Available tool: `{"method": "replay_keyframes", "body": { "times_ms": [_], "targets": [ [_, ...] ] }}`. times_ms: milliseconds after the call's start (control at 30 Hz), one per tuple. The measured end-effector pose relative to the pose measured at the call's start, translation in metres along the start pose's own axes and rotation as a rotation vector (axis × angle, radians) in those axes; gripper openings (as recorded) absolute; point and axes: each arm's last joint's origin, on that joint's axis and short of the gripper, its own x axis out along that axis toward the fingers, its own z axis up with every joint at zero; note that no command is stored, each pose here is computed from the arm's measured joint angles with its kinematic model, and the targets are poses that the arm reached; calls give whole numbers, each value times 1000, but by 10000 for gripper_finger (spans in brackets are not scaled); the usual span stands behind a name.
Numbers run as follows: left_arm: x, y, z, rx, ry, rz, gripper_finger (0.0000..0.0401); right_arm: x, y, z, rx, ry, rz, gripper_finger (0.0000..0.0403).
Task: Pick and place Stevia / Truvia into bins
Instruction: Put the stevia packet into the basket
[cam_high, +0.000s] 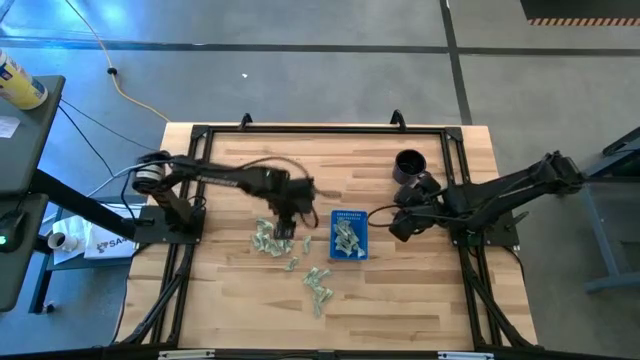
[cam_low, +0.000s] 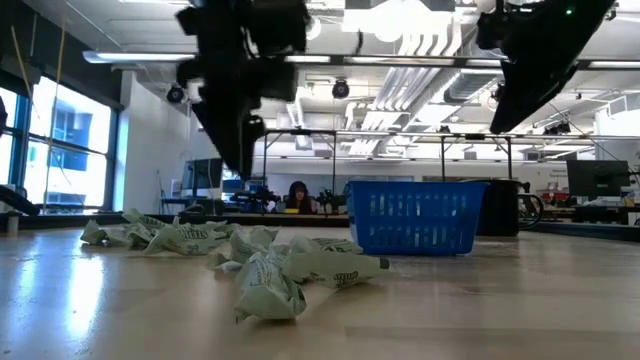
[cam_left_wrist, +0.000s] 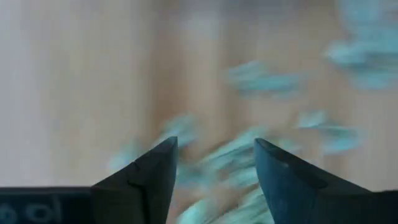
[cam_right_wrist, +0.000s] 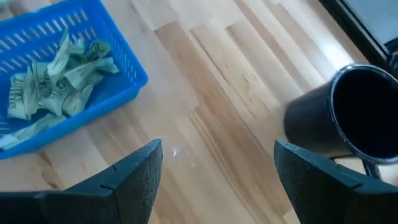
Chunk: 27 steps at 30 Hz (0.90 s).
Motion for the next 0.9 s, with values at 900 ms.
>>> {"method": "replay_keyframes", "body": {
  "times_ms": [900],
  "targets": [
    [71,-67,6,-1109,-141,167,223,44,-10,10,-194,176,-167,296]
  ]
}}
